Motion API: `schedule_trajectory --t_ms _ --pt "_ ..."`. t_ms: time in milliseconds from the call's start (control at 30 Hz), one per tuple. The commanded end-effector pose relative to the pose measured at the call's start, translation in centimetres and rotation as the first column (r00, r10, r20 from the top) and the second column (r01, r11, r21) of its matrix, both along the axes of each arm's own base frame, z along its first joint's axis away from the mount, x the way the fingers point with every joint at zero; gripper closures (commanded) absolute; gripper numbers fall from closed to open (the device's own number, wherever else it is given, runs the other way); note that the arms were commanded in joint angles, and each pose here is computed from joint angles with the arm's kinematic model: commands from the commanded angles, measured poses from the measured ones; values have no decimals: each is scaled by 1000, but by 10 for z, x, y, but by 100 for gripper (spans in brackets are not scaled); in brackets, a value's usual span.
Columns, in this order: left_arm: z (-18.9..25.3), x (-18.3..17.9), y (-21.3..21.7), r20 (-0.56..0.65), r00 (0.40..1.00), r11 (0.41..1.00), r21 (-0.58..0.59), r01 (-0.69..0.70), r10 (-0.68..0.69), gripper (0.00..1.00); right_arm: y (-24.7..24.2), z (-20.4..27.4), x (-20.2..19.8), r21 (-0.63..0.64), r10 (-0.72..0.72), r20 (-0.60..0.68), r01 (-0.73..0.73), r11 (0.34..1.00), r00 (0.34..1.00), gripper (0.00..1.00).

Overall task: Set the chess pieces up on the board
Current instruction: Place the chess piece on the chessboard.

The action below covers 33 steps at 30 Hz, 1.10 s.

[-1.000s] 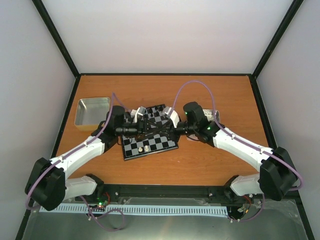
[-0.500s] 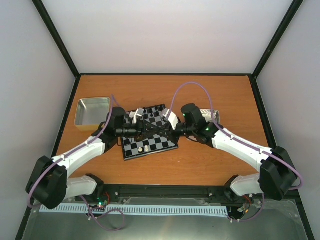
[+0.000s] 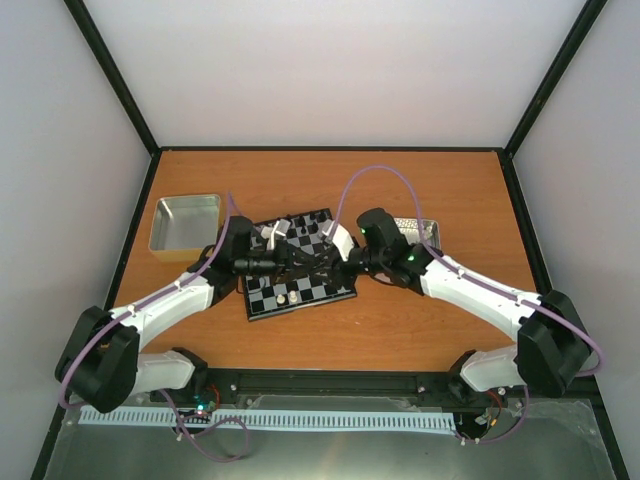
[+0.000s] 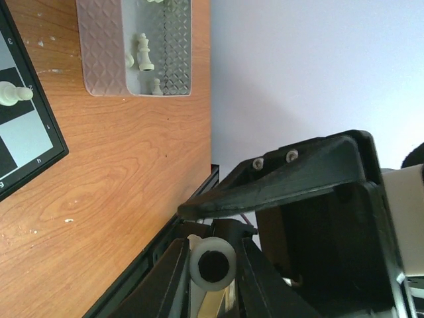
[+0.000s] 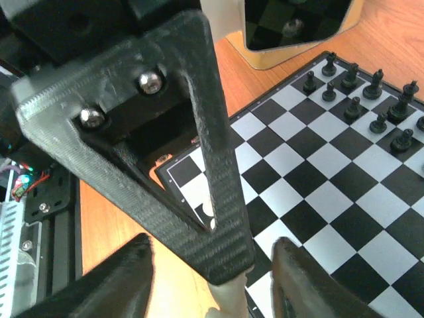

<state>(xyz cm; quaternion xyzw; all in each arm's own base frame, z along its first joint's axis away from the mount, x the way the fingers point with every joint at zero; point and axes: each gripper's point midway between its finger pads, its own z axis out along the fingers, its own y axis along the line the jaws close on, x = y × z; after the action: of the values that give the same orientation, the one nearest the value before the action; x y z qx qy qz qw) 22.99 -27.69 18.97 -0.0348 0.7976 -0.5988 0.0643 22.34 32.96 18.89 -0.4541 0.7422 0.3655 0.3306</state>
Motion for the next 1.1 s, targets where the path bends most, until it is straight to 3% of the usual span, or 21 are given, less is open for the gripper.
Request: schedule_trajectory --t_ms 0,67,167,333,433,633,867,1067 --pt "8 3 -3 58 998 1000 -6 11 -11 90 7 21 8 21 -40 22 40 999 999 39" --pt "9 4 -2 75 997 1000 -2 7 -6 90 3 31 5 67 -54 1 54 996 999 27" --pt "20 5 -1 150 989 1000 -13 2 0 89 -7 54 0 217 -122 -72 135 967 990 20" --pt "63 6 2 338 941 997 -80 -3 30 88 -31 94 2 452 -231 -289 345 823 929 21" --pt "93 0 7 482 874 991 -135 5 61 88 -43 100 14 467 -296 -458 511 722 838 23" --pt "151 -17 22 706 691 974 -225 15 153 87 -49 130 18 550 -172 -648 612 568 742 30" --pt "185 -33 31 818 541 964 -261 46 196 87 -16 189 -5 679 53 -546 405 612 836 37" --pt "198 -39 36 844 486 957 -285 50 226 87 -8 211 -23 727 160 -504 316 610 849 41"
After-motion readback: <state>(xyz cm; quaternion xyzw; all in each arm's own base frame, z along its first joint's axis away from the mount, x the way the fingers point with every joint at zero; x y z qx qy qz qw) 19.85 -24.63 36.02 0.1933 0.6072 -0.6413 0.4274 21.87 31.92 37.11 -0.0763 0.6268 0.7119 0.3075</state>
